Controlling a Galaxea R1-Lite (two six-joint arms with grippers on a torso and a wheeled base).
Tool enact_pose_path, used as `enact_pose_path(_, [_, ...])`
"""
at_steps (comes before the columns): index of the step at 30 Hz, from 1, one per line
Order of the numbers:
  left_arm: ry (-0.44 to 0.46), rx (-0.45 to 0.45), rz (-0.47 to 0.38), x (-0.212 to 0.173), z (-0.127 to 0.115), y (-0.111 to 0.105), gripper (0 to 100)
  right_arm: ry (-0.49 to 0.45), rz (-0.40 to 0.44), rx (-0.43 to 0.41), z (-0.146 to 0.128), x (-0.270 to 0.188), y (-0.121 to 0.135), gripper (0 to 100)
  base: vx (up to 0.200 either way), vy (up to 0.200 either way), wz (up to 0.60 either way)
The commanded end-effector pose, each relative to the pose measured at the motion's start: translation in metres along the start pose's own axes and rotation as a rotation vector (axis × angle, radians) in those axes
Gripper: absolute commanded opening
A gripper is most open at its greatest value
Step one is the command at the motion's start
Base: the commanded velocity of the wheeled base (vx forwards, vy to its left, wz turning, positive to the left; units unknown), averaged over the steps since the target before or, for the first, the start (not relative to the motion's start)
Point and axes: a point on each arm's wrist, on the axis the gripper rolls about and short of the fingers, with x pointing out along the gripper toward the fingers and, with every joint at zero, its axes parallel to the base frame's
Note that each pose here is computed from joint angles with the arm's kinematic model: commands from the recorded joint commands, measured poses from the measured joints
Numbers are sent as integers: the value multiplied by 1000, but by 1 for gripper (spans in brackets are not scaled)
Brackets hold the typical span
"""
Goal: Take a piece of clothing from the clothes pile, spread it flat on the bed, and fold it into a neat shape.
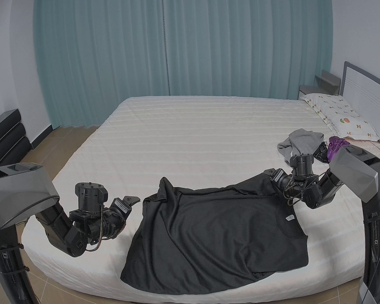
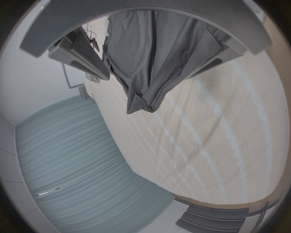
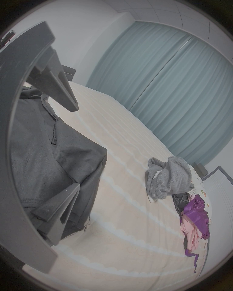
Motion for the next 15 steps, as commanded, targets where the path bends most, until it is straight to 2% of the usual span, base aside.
enact_pose_path(1, [14, -4, 12, 0, -2, 4, 100, 13, 21, -2, 2, 2, 4, 100, 0, 0, 0])
enact_pose_path(15, [60, -12, 43, -1, -9, 15, 100, 57, -1, 2, 4, 20, 6, 100, 0, 0, 0])
